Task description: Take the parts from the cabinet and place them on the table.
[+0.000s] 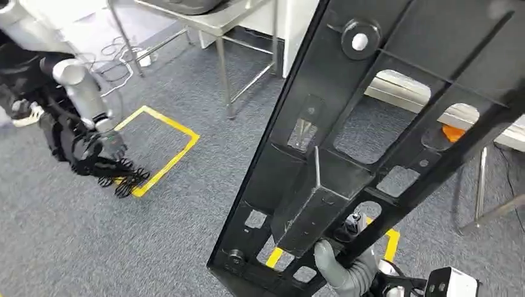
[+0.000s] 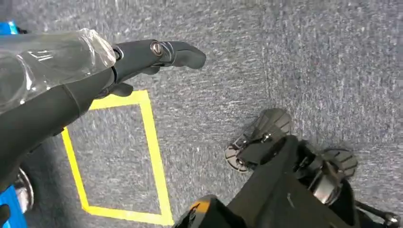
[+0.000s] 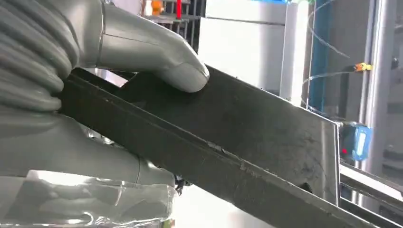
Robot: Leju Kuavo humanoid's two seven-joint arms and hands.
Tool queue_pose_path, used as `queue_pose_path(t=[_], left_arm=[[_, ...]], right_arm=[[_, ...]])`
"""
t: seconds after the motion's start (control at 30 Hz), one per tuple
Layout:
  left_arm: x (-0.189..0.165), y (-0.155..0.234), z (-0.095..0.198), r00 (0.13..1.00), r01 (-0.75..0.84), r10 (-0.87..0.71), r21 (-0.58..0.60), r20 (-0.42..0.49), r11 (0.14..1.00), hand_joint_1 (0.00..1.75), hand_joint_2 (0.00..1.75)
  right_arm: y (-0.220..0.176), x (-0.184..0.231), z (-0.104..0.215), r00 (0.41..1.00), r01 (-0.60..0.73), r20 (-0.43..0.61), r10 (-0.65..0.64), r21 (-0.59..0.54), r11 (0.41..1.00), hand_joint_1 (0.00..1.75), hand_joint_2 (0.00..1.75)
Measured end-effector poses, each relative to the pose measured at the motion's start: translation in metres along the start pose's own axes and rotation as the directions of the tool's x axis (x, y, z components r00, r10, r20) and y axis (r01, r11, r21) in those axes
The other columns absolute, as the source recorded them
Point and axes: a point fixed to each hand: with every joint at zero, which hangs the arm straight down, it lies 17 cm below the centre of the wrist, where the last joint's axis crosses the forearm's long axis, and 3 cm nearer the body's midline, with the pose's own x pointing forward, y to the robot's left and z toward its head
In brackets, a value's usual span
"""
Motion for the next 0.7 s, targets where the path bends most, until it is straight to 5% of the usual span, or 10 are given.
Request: queue_pose_path(t=[0.33, 0.7], left_arm=[[0.021, 0.008, -0.004, 0.999, -0.006, 0.005, 0.022, 0.042, 1.000, 0.00, 1.75], [-0.002, -0.007, 0.001, 0.999, -0.024, 0.024, -0.014, -0.021, 1.000, 0.00, 1.75]], right_arm=[[-0.004, 0.001, -0.014, 1.000, -0.021, -0.012, 0.021, 0.019, 1.000, 1.75, 1.75], [-0.017, -0.004, -0.014, 0.998, -0.048, -0.038, 0.047, -0.029, 0.998, 1.75, 1.75]])
